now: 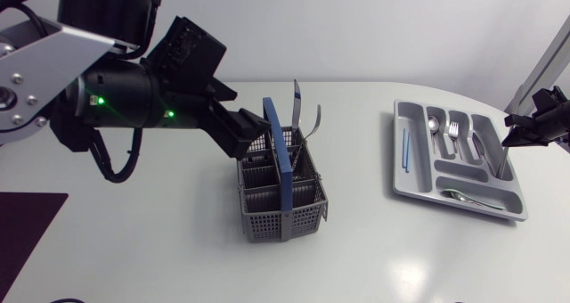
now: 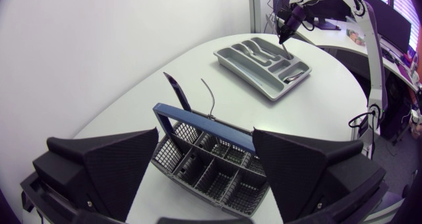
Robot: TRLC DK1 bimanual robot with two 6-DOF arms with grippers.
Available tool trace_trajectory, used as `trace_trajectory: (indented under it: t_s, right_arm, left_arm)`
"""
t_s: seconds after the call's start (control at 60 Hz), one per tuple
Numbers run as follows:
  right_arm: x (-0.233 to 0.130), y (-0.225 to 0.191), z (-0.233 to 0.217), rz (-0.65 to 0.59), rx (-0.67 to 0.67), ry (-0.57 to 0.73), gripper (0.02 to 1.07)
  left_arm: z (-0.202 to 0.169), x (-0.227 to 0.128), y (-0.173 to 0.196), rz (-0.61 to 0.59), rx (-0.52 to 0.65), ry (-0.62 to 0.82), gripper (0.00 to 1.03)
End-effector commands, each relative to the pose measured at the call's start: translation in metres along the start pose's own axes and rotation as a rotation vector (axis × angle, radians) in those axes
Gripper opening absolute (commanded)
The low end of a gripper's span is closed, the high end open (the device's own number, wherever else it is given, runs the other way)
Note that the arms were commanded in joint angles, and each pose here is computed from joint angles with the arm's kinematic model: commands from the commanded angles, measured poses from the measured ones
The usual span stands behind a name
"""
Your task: Sort the cutlery from the basket into the organizer compartments.
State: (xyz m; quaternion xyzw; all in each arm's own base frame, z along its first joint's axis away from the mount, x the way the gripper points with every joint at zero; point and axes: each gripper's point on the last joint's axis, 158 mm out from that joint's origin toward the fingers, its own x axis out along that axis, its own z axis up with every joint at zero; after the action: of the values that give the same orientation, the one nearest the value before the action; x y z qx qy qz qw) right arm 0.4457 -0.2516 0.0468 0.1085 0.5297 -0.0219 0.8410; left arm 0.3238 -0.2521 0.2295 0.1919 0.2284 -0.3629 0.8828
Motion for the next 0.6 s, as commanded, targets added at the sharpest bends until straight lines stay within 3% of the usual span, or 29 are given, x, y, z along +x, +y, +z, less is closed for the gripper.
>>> trace_trajectory:
  t_s: [0.0,0.583]
  right_arm:
    - [0.015,0.000,0.000,-0.003,0.022,0.015,0.08]
    - [0.059,-0.017,0.011,-0.044,0.096,0.027,0.08]
  left_arm:
    - [-0.006,-0.001,-0.004,0.001,0.003,0.002,0.99]
    - [-0.004,-0.007,-0.003,0.006,0.005,-0.010,0.99]
